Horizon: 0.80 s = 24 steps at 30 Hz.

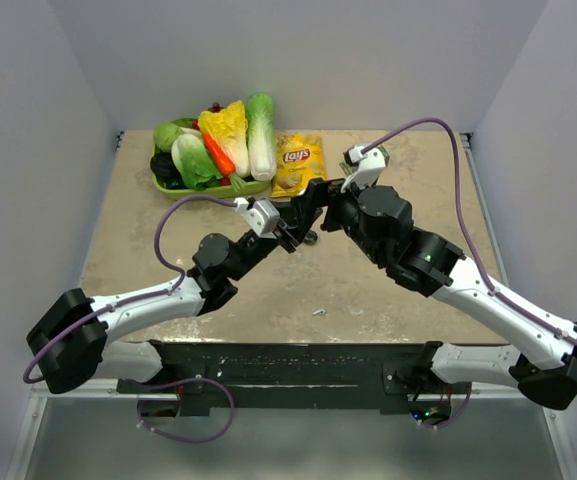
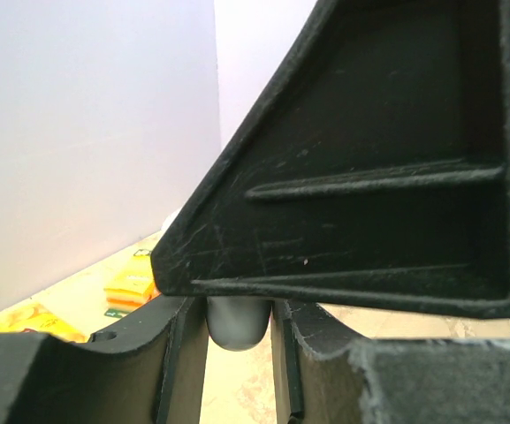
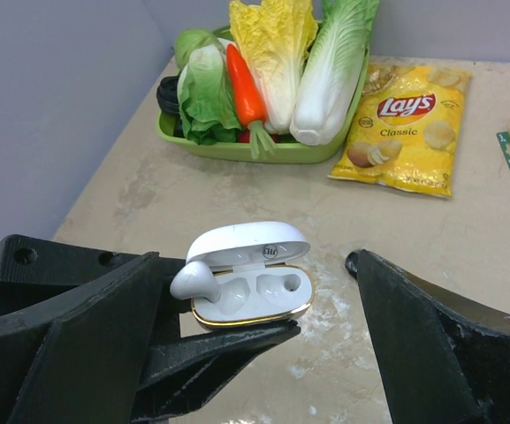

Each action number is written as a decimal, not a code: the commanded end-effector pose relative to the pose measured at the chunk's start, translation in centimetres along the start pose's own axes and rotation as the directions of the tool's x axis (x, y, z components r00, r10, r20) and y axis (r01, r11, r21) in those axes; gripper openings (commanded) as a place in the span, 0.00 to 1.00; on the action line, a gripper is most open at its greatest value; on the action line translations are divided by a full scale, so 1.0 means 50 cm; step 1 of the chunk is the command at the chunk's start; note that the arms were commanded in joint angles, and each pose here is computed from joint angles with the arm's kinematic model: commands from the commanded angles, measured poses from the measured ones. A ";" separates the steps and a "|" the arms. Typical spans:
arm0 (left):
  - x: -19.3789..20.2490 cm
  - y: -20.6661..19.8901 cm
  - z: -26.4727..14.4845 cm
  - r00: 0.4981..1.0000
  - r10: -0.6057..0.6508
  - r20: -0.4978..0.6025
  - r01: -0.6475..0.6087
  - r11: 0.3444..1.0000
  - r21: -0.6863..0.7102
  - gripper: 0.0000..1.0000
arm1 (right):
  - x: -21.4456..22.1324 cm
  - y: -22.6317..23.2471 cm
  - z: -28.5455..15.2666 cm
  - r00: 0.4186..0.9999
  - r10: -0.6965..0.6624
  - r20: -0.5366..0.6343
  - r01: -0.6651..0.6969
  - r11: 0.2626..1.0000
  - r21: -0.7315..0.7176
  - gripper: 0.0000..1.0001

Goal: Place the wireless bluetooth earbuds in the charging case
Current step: Place the earbud in the charging case.

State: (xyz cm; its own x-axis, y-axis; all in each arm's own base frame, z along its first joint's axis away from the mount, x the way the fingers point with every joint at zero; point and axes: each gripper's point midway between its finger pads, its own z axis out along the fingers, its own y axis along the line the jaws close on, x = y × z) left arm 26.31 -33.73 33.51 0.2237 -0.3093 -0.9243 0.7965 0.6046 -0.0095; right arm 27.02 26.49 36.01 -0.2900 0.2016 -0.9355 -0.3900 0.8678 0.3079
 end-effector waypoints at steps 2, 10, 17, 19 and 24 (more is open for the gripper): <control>-0.082 -0.001 0.012 0.994 0.015 0.113 -0.014 1.000 -0.007 0.00 | -0.012 -0.022 -0.023 1.000 0.011 0.026 -0.012 1.000 0.028 0.94; -0.095 -0.004 0.008 0.992 0.002 0.128 -0.002 1.000 -0.001 0.00 | -0.001 -0.041 -0.031 1.000 0.002 0.019 -0.003 0.998 0.057 0.94; -0.099 -0.002 0.001 0.991 0.003 0.133 -0.003 1.000 -0.002 0.00 | -0.003 -0.053 -0.042 1.000 0.005 0.029 -0.007 0.997 0.071 0.94; -0.099 -0.002 0.000 0.991 0.005 0.133 -0.004 1.000 -0.004 0.00 | -0.004 -0.056 -0.045 1.000 0.005 0.031 -0.007 0.997 0.074 0.94; -0.103 -0.002 -0.003 0.991 0.003 0.137 -0.003 1.000 -0.004 0.00 | -0.003 -0.062 -0.051 0.999 0.002 0.033 -0.004 0.997 0.080 0.94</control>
State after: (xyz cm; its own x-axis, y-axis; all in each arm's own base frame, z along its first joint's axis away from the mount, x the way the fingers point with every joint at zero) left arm 26.02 -33.54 33.72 0.2183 -0.3068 -0.9264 0.7969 0.6040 -0.0123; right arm 25.53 24.51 35.60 -0.2899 0.2046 -0.9349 -0.3871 0.8683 0.3101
